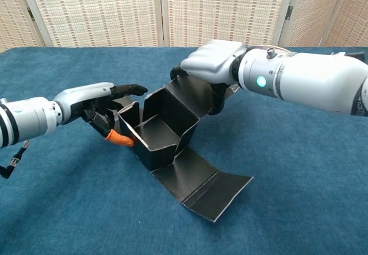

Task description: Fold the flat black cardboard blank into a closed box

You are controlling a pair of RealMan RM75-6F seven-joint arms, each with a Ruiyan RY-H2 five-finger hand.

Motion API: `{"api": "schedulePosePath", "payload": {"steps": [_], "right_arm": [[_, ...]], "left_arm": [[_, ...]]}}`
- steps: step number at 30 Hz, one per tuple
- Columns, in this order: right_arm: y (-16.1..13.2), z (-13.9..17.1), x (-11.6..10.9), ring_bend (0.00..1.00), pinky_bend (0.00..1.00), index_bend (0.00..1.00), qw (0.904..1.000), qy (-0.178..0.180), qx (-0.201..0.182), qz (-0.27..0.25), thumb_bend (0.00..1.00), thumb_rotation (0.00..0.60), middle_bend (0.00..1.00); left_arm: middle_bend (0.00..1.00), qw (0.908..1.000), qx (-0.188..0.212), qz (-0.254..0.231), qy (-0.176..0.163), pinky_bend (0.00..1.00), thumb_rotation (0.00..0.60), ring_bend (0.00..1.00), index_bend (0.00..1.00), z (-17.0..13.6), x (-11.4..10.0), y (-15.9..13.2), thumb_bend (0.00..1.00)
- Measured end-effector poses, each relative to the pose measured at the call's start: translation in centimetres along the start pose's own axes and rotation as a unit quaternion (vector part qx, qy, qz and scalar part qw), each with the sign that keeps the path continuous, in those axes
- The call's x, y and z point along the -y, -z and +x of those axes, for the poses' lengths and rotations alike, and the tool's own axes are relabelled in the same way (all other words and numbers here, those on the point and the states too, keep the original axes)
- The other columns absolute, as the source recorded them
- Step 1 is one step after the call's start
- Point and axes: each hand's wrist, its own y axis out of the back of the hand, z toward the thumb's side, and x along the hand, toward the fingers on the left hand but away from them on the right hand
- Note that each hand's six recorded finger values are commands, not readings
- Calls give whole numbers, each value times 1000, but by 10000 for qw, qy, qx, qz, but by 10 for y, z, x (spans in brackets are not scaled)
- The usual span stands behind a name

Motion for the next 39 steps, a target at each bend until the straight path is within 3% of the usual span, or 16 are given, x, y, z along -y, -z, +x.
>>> {"api": "schedulePosePath", "payload": {"steps": [8,15,22,26,28,31,39], "right_arm": [[-8,-3,-10,777,1000,352,9945,342,-575,804,230,600,358],[-9,-10,-14,776,1000,352,9856,682,-908,1249,230,600,312],[-16,-20,-16,771,1000,314,9824,926,-1109,1187,230,600,228],[-20,-21,-14,753,1000,46,9815,976,-1207,1122,209,600,97],[-22,-21,-13,738,1000,0,9817,978,-1233,1070,196,600,41],[-23,-21,-11,710,1000,0,9823,978,-1236,1011,180,600,0],[-16,-14,-14,651,1000,0,9866,946,-1113,733,158,600,0]], "left_arm": [[0,9963,-123,-646,559,583,600,394,0,2,8,3,198],[0,9870,-134,-1268,981,545,600,387,0,3,18,-2,200],[52,9765,-101,-1741,1269,540,600,399,68,7,25,1,199],[147,9742,-47,-1841,1303,543,600,418,170,11,24,6,199],[216,9740,-29,-1847,1315,546,600,432,247,13,25,8,200],[289,9729,-23,-1907,1310,548,600,445,319,15,27,9,199],[324,9732,-44,-1948,1218,548,600,448,349,15,24,13,199]]}}
